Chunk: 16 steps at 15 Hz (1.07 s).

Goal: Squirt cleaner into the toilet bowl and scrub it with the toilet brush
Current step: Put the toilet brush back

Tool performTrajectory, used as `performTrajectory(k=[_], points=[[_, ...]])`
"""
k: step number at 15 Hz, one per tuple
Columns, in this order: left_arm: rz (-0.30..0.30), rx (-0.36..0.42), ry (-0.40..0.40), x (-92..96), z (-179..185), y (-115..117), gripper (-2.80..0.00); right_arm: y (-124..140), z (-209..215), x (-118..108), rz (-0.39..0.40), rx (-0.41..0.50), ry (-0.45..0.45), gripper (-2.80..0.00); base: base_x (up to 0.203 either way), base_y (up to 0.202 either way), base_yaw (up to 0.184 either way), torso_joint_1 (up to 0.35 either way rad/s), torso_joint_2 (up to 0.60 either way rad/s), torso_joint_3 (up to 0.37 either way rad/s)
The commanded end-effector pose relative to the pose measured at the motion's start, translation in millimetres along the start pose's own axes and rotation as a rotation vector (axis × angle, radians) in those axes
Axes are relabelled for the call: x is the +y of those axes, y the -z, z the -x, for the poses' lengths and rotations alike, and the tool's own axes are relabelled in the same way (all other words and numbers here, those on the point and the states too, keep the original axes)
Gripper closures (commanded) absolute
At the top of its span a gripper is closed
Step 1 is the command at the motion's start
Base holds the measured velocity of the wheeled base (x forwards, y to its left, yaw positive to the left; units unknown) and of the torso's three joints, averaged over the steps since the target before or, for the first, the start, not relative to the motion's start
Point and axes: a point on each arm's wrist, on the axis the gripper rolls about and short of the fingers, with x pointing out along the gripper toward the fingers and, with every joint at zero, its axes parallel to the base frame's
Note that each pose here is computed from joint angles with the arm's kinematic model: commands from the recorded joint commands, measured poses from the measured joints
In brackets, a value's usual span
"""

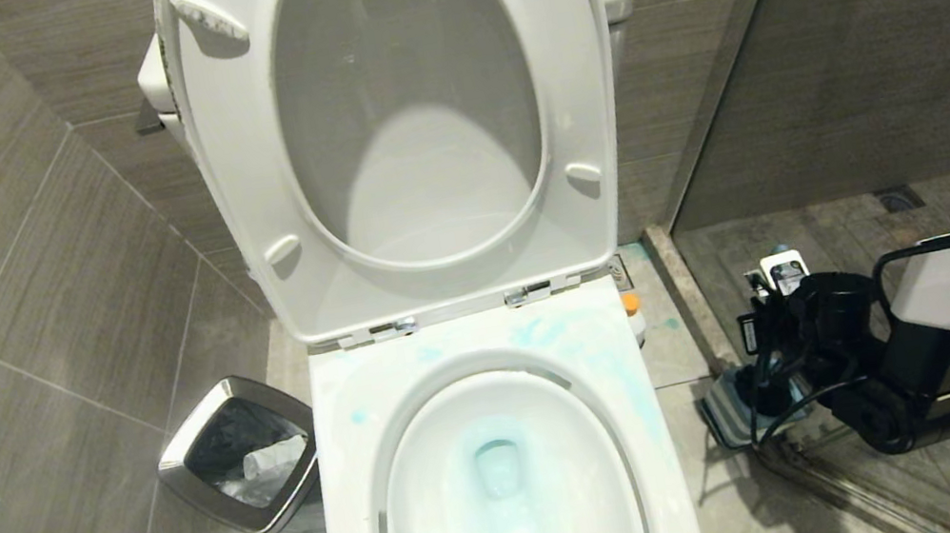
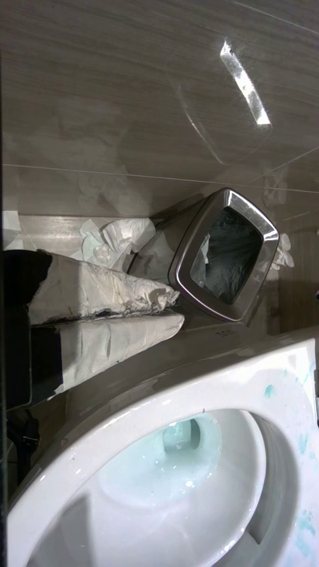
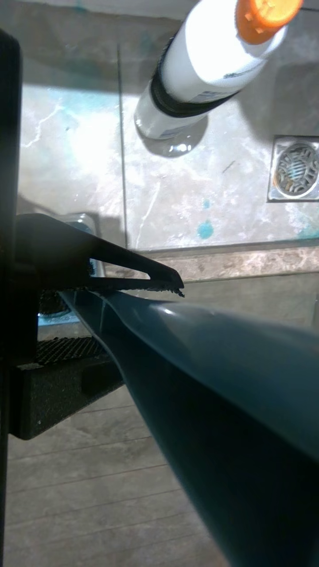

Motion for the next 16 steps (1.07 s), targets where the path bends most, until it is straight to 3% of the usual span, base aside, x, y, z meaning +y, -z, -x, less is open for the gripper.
performTrajectory(k=[1, 4, 5, 10, 16], points=[[0.000, 0.001, -0.001, 0.0, 0.0, 0.1, 0.00, 4.3, 2.9, -0.1, 0.012, 0.014, -0.001, 0.00, 0.000, 0.000, 0.000, 0.000, 0.00, 0.000], [0.000, 0.001, 0.000, 0.0, 0.0, 0.1, 0.00, 9.4, 5.8, -2.9, 0.014, 0.037, 0.001, 0.00, 0.000, 0.000, 0.000, 0.000, 0.00, 0.000], [0.000, 0.001, -0.001, 0.0, 0.0, 0.1, 0.00, 11.0, 4.7, -4.0, 0.015, 0.041, 0.006, -2.80, 0.000, 0.000, 0.000, 0.000, 0.00, 0.000], [0.000, 0.001, 0.000, 0.0, 0.0, 0.1, 0.00, 7.6, 12.1, -9.6, 0.017, 0.047, 0.010, -2.80, 0.000, 0.000, 0.000, 0.000, 0.00, 0.000], [0.000, 0.001, -0.001, 0.0, 0.0, 0.1, 0.00, -7.7, 54.2, -24.6, 0.038, 0.071, 0.000, -2.80, 0.000, 0.000, 0.000, 0.000, 0.00, 0.000]])
